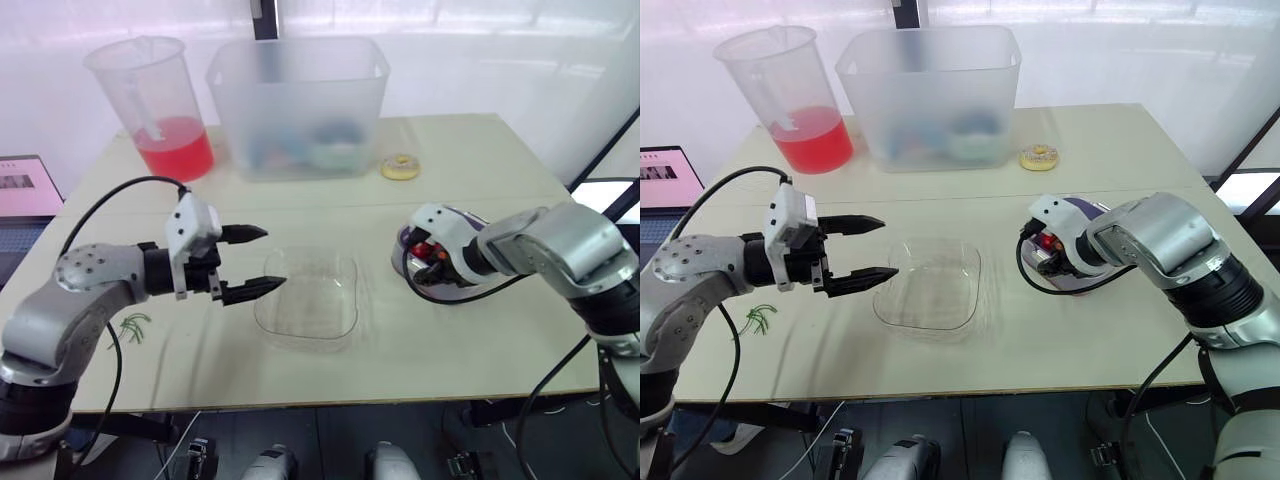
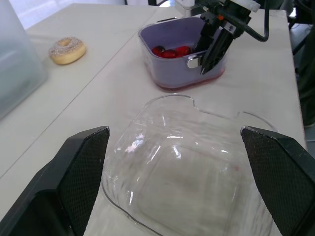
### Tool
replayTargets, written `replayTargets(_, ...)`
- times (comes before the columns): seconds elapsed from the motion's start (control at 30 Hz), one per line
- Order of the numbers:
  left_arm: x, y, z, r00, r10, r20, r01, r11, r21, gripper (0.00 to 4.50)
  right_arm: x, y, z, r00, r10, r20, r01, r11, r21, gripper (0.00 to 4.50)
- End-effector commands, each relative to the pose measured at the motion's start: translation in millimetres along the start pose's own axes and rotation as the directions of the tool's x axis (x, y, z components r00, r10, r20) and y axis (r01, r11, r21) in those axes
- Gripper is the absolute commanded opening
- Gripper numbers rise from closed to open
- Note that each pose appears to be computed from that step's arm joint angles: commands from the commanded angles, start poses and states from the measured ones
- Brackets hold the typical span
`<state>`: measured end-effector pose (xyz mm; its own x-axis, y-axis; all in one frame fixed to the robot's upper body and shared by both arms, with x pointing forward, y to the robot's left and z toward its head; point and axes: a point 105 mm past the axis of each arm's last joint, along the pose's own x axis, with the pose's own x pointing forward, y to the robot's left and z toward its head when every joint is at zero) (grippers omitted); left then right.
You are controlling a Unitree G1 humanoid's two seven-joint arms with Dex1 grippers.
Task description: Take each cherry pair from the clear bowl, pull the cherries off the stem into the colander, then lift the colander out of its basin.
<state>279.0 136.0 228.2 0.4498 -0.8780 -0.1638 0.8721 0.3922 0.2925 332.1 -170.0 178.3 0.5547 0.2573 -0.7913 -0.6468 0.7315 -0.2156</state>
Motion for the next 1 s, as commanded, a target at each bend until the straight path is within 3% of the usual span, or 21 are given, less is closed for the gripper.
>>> replayTargets(0.03,1,2,7,1.0,0.01,0.013,-0.011,0.999,0.051,4.5,-9,-5,15,0.998,-0.033,0.054,0.035,0.999,-0.025,0.23)
replayTargets(0.57,10,11,7,1.0,-0.023,0.013,0.022,0.997,0.077,4.5,-37,-2,16,0.998,-0.045,0.054,0.048,0.997,-0.064,0.24)
replayTargets(1.0,23,19,12,0.998,-0.06,0.031,0.056,0.993,0.107,4.5,-81,0,34,0.981,-0.045,0.188,0.065,0.993,-0.098,0.24)
